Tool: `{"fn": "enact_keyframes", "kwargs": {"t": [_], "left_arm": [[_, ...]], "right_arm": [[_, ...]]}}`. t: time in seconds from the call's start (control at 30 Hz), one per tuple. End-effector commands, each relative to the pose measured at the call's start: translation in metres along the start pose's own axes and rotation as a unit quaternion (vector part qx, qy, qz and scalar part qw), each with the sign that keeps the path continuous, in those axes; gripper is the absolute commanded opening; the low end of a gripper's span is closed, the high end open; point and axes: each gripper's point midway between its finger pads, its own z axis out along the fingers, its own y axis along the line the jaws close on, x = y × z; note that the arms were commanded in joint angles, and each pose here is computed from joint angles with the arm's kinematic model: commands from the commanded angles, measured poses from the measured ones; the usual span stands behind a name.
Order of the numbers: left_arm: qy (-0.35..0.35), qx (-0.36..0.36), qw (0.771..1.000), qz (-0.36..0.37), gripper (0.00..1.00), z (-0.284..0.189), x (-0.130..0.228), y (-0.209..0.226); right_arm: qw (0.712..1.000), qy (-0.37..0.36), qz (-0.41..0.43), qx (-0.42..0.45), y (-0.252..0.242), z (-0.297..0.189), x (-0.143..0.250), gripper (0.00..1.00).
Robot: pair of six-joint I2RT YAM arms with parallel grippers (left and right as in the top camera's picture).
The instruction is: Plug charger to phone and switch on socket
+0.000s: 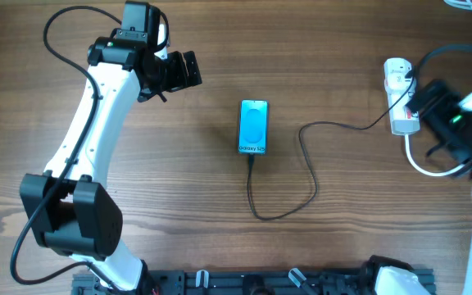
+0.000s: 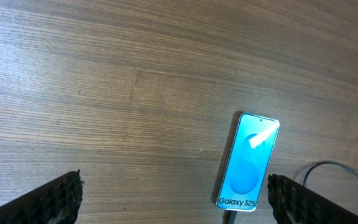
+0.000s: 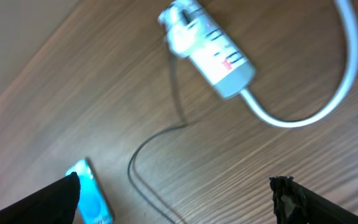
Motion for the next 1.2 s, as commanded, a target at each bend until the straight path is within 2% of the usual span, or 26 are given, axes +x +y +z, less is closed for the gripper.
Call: {"fn": "enact_keyframes", "kwargs": {"t": [0.0,0.1,0.6,0.9,1.07,1.17], "left_arm": [[0.002,-0.007,1.000,-0.001,1.00,0.004,0.000,0.004],[0.002,-0.007,1.000,-0.001,1.00,0.004,0.000,0.004],[0.002,-0.007,1.000,-0.001,1.00,0.004,0.000,0.004],[0.002,-0.007,1.000,-0.001,1.00,0.004,0.000,0.004],[0.002,-0.007,1.000,-0.001,1.00,0.004,0.000,0.004],[0.002,-0.007,1.000,-0.001,1.00,0.004,0.000,0.004]], "right_arm": [[0.998,0.017,-0.040,-0.036,0.014,-0.002,0.040,1.00],[0.996,0.084,-0.001,-0.038,0.013,0.002,0.074,0.99],[0.985,0.169,0.019,0.026,0.008,0.060,0.085,1.00],[0.979,0.196,0.016,0.049,0.004,0.091,0.088,1.00],[0.991,0.135,0.001,-0.006,0.018,0.096,0.082,1.00],[0.987,0.063,-0.072,-0.128,0.053,0.089,0.090,1.00]]}}
